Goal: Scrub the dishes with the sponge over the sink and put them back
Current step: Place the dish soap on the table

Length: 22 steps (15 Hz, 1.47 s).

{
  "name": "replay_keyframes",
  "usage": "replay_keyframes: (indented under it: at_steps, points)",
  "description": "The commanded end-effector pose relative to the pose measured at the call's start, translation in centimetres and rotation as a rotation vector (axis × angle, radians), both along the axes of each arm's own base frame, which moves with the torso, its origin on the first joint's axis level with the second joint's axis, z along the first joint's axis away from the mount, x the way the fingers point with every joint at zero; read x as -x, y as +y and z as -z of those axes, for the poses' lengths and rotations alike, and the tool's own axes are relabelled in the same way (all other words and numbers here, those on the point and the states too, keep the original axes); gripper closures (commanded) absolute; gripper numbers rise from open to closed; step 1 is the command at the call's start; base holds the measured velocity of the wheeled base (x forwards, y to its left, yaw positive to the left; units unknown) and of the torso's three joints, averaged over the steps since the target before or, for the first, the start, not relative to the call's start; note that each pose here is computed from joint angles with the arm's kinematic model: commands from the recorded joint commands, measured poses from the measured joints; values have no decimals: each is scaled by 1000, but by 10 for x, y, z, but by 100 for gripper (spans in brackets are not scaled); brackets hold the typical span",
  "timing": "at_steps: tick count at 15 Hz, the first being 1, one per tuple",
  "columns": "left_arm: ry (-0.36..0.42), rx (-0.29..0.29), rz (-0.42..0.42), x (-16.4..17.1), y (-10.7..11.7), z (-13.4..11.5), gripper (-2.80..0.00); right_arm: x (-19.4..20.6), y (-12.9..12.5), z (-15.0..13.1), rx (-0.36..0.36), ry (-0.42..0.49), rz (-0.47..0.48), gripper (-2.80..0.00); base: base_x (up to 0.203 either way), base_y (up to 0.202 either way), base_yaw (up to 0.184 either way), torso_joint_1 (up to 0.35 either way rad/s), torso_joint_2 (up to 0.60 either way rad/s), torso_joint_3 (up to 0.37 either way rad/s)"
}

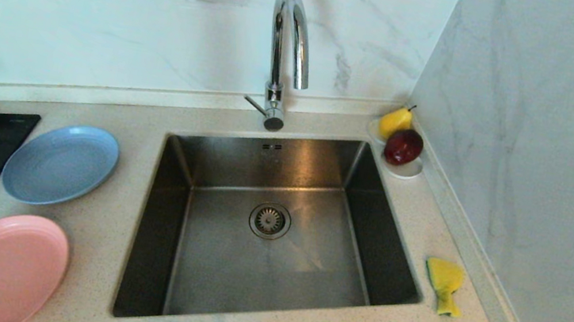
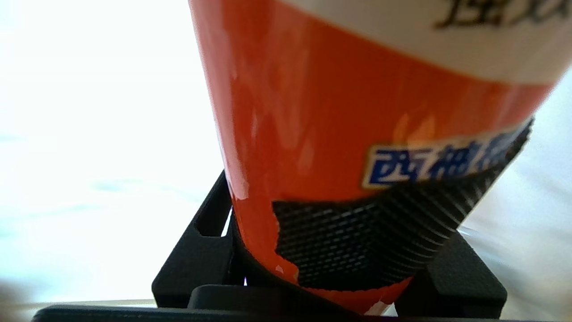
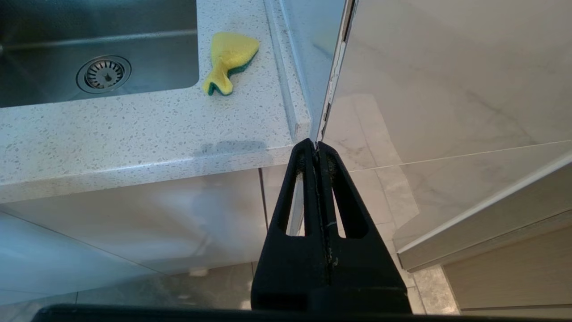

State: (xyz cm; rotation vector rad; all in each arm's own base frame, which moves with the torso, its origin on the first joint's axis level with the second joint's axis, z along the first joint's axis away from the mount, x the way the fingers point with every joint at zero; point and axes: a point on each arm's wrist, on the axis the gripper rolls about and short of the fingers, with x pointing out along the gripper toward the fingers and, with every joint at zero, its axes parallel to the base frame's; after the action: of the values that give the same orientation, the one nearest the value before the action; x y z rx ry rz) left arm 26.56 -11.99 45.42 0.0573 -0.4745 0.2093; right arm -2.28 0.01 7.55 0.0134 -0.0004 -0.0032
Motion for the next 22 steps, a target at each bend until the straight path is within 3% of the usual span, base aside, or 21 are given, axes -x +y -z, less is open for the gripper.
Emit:
replay_keyframes:
  at_steps: [1,4,7,10,12,17,22]
  points:
    - [-15,37,-118,-12,39,-1,0,0,0,0,0,0,0,0,0,0,0,0,0,0]
    - [43,131,-165,-33,75,14,0,0,0,0,0,0,0,0,0,0,0,0,0,0]
    - [158,152,-242,-49,109,34,0,0,0,0,0,0,0,0,0,0,0,0,0,0]
    - [280,171,-307,-90,128,83,0,0,0,0,0,0,0,0,0,0,0,0,0,0]
    - [302,183,-322,-108,131,106,0,0,0,0,0,0,0,0,0,0,0,0,0,0]
    - [272,229,-438,-148,130,146,0,0,0,0,0,0,0,0,0,0,0,0,0,0]
    - [279,231,-416,-173,113,189,0,0,0,0,0,0,0,0,0,0,0,0,0,0]
